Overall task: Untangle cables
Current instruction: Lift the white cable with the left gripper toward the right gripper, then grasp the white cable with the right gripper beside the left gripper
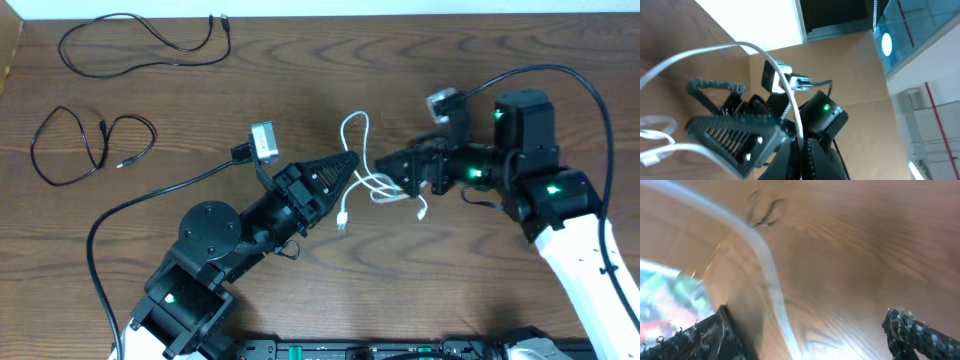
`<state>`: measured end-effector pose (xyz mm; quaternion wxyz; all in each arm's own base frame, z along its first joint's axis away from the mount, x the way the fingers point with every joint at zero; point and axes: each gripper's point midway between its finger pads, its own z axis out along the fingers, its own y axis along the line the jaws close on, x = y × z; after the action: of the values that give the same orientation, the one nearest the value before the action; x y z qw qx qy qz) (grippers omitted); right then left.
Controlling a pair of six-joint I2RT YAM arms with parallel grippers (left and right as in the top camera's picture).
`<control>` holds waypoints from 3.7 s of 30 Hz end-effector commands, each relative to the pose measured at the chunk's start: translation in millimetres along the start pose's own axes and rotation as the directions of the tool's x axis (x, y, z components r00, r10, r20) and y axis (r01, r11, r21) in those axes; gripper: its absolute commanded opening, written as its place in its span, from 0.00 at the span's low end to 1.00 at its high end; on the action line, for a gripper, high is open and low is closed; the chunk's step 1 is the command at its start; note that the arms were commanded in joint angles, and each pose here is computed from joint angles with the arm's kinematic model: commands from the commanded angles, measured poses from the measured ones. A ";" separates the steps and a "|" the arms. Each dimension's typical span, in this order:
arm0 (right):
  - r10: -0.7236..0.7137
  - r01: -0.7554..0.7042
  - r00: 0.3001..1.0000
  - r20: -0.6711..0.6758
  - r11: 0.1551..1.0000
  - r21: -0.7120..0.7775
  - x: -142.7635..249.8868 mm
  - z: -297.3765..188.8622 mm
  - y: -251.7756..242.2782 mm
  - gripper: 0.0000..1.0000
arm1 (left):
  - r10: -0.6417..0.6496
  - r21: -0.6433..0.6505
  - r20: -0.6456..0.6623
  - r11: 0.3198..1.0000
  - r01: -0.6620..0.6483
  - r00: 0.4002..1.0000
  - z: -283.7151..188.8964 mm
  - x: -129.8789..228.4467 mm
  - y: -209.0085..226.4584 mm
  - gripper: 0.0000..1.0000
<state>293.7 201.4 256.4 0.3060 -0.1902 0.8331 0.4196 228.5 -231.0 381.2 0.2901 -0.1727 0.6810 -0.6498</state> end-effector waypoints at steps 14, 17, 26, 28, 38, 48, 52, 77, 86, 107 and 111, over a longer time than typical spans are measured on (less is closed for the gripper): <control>-0.191 0.199 0.980 0.062 0.967 -0.157 -16.7 37.5 51.8 0.96 | -0.081 0.065 -0.066 0.994 0.086 0.994 -2.7 9.6 -20.8 0.07; -0.187 0.196 0.980 0.067 0.966 -0.171 -19.7 47.9 50.4 0.94 | -0.081 0.065 -0.069 0.994 0.086 0.994 -2.7 10.1 -21.0 0.07; -0.168 0.182 0.982 0.088 0.965 -0.187 -26.6 53.6 53.1 0.12 | -0.081 0.059 -0.069 0.995 0.086 0.994 -2.6 10.2 -19.5 0.07; -0.168 0.182 0.982 0.085 0.963 -0.199 -25.6 53.2 55.1 0.10 | -0.089 0.036 -0.058 0.995 0.091 0.994 -2.2 9.0 -13.6 0.07; -0.148 0.162 0.985 0.084 0.967 -0.195 -27.4 50.0 49.7 0.26 | -0.104 -0.021 -0.006 0.994 0.103 0.995 -1.9 1.6 1.0 0.07; -0.120 0.132 0.990 0.074 0.976 -0.174 -26.8 46.8 39.3 0.23 | -0.103 -0.023 0.020 0.994 0.103 0.994 -2.3 -4.6 2.0 0.08; -0.118 0.129 0.991 0.070 0.976 -0.173 -26.0 46.9 39.0 0.24 | -0.102 -0.024 0.036 0.994 0.103 0.994 -2.9 -9.3 2.9 0.07; -0.145 0.155 0.987 0.076 0.975 -0.157 -25.0 53.2 44.4 0.38 | -0.103 0.028 0.029 0.994 0.102 0.994 -3.7 -12.5 -9.7 0.08; -0.160 0.173 0.983 0.090 0.971 -0.165 -27.6 54.0 48.7 0.40 | -0.135 0.031 0.005 0.990 0.135 0.991 -3.6 -8.5 -10.5 0.08; -0.183 0.196 0.978 0.099 0.971 -0.140 -27.7 66.8 51.6 0.24 | -0.146 0.041 -0.018 0.988 0.147 0.989 -3.7 -5.0 -13.6 0.07; -0.174 0.186 0.980 0.098 0.972 -0.141 -27.7 66.8 51.6 0.01 | -0.146 0.041 -0.018 0.988 0.147 0.989 -3.7 -5.0 -13.6 0.07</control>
<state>308.7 283.7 274.6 0.3645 -0.2674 0.7651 0.4585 231.2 -227.1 384.5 0.2387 -0.2203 0.6621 -0.6754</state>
